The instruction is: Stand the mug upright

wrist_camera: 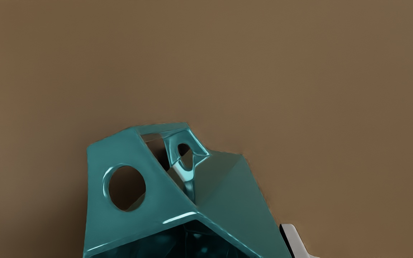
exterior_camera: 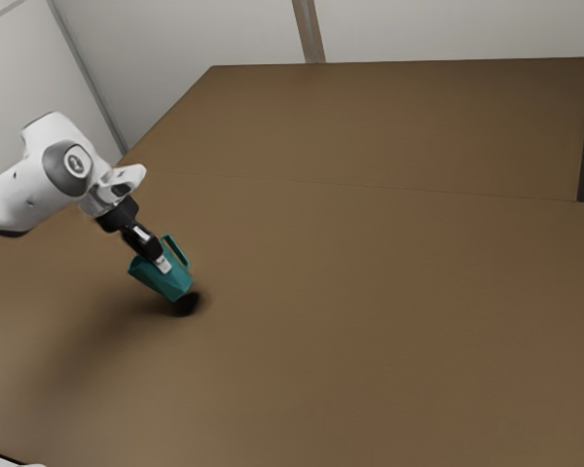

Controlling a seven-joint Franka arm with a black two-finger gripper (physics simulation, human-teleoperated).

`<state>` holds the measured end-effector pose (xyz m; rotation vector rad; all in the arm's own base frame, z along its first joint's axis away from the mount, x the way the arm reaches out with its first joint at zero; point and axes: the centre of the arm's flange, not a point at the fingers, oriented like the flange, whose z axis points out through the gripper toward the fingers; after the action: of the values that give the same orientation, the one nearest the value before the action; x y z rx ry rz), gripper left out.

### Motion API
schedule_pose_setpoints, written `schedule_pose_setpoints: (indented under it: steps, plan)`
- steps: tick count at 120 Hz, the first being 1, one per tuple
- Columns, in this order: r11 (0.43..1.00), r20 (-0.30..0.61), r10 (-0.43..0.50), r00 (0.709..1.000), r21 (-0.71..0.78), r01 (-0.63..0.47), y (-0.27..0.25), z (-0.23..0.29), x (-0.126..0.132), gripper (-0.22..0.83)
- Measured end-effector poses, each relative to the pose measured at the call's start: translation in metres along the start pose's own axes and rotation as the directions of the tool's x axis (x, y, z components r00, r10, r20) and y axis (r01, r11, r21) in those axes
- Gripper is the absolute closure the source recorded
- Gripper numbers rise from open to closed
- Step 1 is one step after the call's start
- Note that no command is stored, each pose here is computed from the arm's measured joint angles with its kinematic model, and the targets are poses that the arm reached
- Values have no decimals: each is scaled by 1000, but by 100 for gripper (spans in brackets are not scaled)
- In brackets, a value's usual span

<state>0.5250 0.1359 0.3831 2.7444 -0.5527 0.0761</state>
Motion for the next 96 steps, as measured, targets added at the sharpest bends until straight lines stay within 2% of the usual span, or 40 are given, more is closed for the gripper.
schedule_pose_setpoints:
  steps: [12, 31, 45, 67, 96]
  plan:
    - [993, 62, 13, 998, 120, -21, 18, 3, 7, 78]
    - [973, 82, -5, 997, 231, -14, 50, 10, 14, 78]
    - [964, 80, -32, 996, 266, 10, 72, 19, 16, 78]
    - [948, 56, -126, 991, 302, 103, 79, 20, 3, 78]
    - [941, 58, -181, 982, 301, 155, 99, 41, 2, 78]
